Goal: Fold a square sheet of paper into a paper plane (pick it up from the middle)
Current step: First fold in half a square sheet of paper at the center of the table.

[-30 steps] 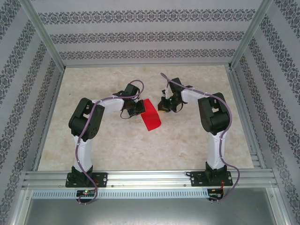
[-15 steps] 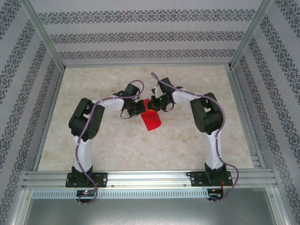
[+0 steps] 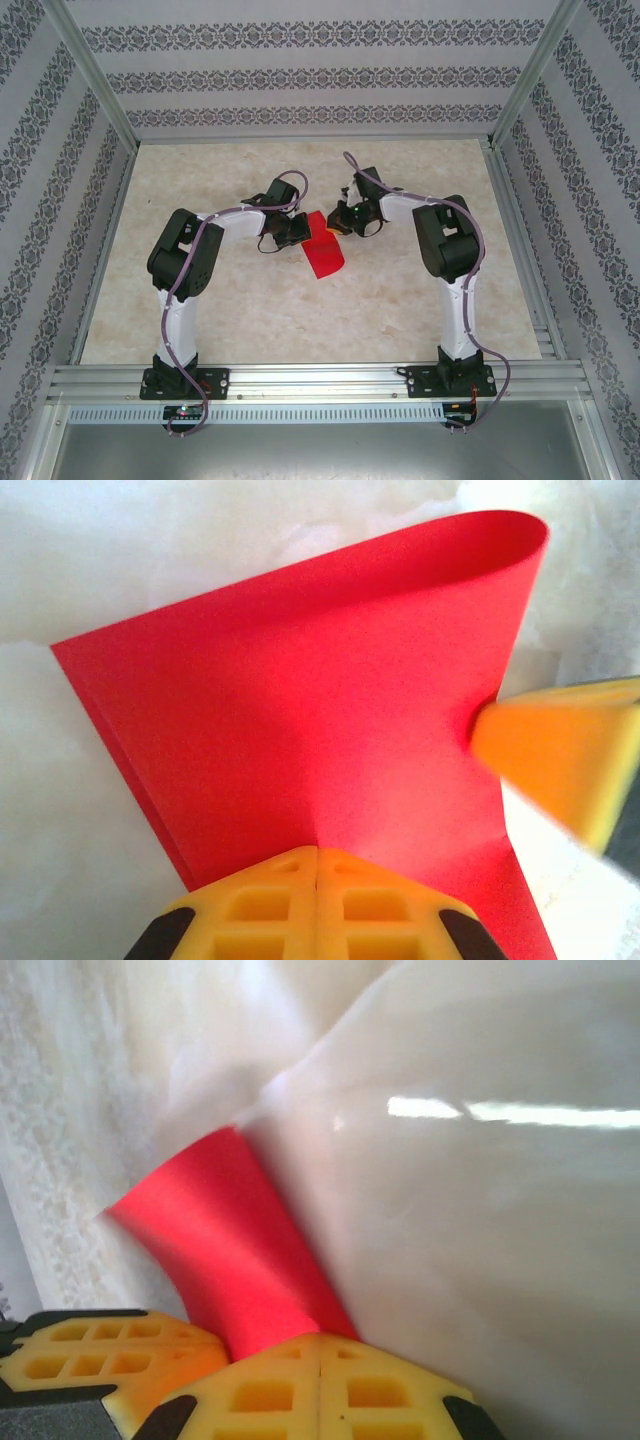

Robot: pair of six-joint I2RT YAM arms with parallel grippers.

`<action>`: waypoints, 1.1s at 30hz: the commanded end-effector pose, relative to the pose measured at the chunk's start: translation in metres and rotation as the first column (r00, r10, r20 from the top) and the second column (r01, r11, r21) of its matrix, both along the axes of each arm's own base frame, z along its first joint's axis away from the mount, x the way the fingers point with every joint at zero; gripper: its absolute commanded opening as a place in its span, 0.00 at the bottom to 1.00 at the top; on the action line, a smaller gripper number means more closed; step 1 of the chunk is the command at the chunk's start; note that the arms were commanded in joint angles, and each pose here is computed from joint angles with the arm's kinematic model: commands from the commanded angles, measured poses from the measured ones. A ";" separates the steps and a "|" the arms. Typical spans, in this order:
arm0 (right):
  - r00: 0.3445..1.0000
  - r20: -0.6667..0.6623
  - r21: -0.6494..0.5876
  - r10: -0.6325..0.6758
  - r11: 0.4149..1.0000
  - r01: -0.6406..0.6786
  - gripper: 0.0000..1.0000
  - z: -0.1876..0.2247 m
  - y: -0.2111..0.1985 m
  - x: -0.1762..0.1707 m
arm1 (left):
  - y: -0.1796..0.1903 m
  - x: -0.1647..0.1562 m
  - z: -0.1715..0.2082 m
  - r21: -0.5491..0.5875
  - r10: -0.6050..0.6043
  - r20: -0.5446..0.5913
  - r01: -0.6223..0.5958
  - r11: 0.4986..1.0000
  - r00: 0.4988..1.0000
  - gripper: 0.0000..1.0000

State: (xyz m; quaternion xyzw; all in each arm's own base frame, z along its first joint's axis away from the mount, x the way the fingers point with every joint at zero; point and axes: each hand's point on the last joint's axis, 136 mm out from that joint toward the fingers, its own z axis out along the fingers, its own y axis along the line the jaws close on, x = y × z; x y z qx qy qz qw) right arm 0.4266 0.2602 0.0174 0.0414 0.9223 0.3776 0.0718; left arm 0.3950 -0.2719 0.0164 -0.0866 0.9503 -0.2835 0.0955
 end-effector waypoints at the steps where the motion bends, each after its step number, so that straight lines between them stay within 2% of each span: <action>1: 0.991 0.106 -0.002 -0.084 0.996 0.084 0.00 0.023 -0.019 0.027 | 0.040 -0.052 -0.074 0.223 0.035 -0.210 0.013 0.975 0.977 0.00; 7: 0.988 0.156 0.062 0.005 0.998 -0.015 0.01 0.045 0.015 0.019 | 0.040 -0.051 -0.074 0.221 0.034 -0.212 0.014 0.975 0.977 0.00; 14: 0.991 0.124 0.055 0.051 0.997 -0.058 0.01 0.027 0.042 0.018 | 0.040 -0.052 -0.074 0.221 0.032 -0.216 0.017 0.975 0.976 0.00; 21: 0.995 0.092 0.008 0.032 0.999 -0.033 0.01 0.007 0.041 0.031 | 0.039 -0.054 -0.076 0.221 0.030 -0.224 0.021 0.975 0.974 0.00; 33: 0.994 0.096 -0.069 -0.056 0.996 0.063 0.01 -0.011 0.013 0.059 | 0.042 -0.060 -0.079 0.229 0.025 -0.236 0.031 0.973 0.971 0.00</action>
